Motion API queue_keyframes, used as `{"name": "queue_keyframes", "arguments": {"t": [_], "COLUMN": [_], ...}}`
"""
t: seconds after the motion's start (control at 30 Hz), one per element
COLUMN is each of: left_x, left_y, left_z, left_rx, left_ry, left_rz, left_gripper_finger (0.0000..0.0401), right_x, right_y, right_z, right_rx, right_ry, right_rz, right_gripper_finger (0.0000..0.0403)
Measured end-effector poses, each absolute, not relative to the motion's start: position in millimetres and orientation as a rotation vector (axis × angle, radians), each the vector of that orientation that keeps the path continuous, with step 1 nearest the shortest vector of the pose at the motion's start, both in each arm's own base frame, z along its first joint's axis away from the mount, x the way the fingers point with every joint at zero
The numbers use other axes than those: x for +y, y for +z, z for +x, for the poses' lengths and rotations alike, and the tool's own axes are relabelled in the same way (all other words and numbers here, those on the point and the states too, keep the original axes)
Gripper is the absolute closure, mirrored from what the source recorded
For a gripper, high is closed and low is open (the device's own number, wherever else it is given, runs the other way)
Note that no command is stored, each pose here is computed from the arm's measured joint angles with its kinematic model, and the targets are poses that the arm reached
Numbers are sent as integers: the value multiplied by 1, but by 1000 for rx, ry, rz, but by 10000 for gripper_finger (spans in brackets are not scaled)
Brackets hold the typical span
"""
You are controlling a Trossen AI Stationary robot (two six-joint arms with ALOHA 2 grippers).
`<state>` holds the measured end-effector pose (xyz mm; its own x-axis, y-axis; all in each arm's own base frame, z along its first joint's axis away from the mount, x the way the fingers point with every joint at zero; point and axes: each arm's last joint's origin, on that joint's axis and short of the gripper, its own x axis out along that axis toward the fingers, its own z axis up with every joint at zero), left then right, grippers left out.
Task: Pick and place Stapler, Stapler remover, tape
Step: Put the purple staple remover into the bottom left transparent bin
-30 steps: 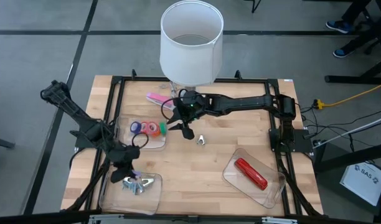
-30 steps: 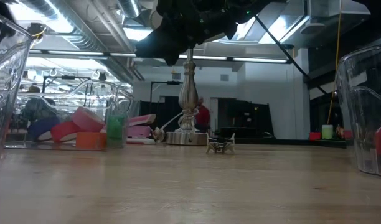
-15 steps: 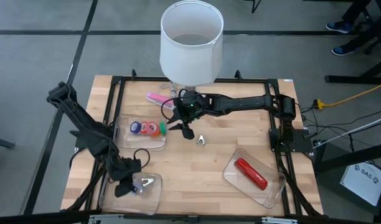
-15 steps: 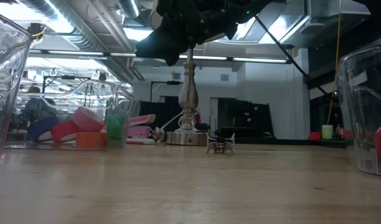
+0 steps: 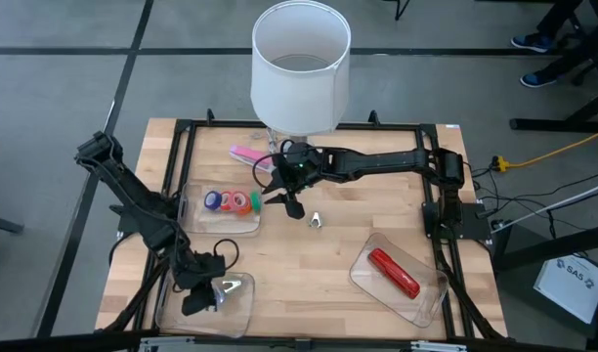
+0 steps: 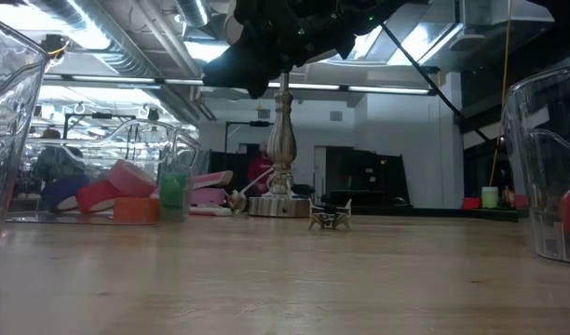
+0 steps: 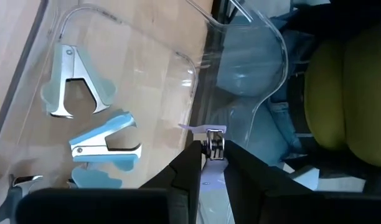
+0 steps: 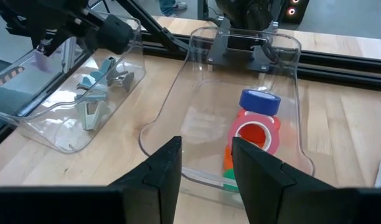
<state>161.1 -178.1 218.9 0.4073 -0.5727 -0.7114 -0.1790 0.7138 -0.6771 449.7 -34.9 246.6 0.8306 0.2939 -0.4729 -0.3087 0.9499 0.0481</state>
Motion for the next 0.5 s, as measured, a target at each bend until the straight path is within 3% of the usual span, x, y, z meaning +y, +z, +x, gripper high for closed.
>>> {"name": "queue_keyframes", "arguments": {"t": [0.5], "left_x": [-182], "left_y": [218], "left_z": [156], "left_rx": [1139], "left_ry": [-282], "left_rz": [-739], "left_gripper_finger": [335], "right_x": [-35], "right_y": [247], "right_z": [450], "right_rx": [497], "right_ry": [318], "right_rz": [-27], "right_gripper_finger": [261]}}
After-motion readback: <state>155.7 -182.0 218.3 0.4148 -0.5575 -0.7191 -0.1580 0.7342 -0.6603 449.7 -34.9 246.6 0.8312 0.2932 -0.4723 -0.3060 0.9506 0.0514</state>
